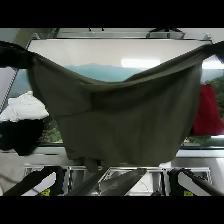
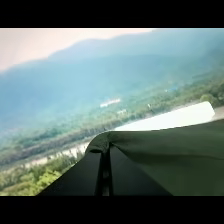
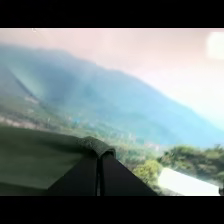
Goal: Fold the shirts.
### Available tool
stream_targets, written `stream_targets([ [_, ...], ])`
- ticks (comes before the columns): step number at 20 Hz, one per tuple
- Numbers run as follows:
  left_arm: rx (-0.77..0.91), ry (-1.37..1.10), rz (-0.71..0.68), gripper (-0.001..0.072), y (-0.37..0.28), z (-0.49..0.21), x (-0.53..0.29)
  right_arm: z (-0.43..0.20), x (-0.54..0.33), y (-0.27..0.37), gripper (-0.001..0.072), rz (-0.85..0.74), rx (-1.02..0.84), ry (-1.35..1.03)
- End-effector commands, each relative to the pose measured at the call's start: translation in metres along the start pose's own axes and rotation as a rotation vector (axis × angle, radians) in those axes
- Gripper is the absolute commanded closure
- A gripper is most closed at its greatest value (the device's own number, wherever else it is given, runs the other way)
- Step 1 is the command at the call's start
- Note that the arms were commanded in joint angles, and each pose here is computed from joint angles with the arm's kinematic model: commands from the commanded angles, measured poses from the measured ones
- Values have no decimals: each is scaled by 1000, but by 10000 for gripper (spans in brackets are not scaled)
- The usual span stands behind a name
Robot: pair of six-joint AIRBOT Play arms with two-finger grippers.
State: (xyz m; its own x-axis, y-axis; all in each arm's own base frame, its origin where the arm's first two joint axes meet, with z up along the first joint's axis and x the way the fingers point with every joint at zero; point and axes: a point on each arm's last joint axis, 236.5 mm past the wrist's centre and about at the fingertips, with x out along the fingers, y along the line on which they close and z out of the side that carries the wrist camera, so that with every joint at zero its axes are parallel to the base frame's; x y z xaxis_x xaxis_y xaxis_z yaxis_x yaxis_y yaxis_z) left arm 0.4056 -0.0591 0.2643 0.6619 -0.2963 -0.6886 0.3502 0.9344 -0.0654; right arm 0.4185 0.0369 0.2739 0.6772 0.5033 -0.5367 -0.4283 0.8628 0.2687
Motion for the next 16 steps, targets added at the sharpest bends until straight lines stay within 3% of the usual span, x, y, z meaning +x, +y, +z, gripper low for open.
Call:
stream_targets([
  [1, -197, 105, -198, 689, 41, -27, 104, -75, 106, -58, 689, 108, 227, 221],
  [5, -308, 273, -236, 689, 85, -77, 186, -112, 186, -121, 690, 71, 388, 217],
  [9, -330, 333, -262, 688, 97, -94, 238, -124, 214, -167, 690, 66, 516, 162],
  [14, -321, 424, -309, 688, 77, -119, 271, -163, 231, -168, 689, 129, 548, 250],
  [16, -308, 532, -238, 688, 84, -155, 280, -180, 242, -166, 690, 131, 543, 297],
])
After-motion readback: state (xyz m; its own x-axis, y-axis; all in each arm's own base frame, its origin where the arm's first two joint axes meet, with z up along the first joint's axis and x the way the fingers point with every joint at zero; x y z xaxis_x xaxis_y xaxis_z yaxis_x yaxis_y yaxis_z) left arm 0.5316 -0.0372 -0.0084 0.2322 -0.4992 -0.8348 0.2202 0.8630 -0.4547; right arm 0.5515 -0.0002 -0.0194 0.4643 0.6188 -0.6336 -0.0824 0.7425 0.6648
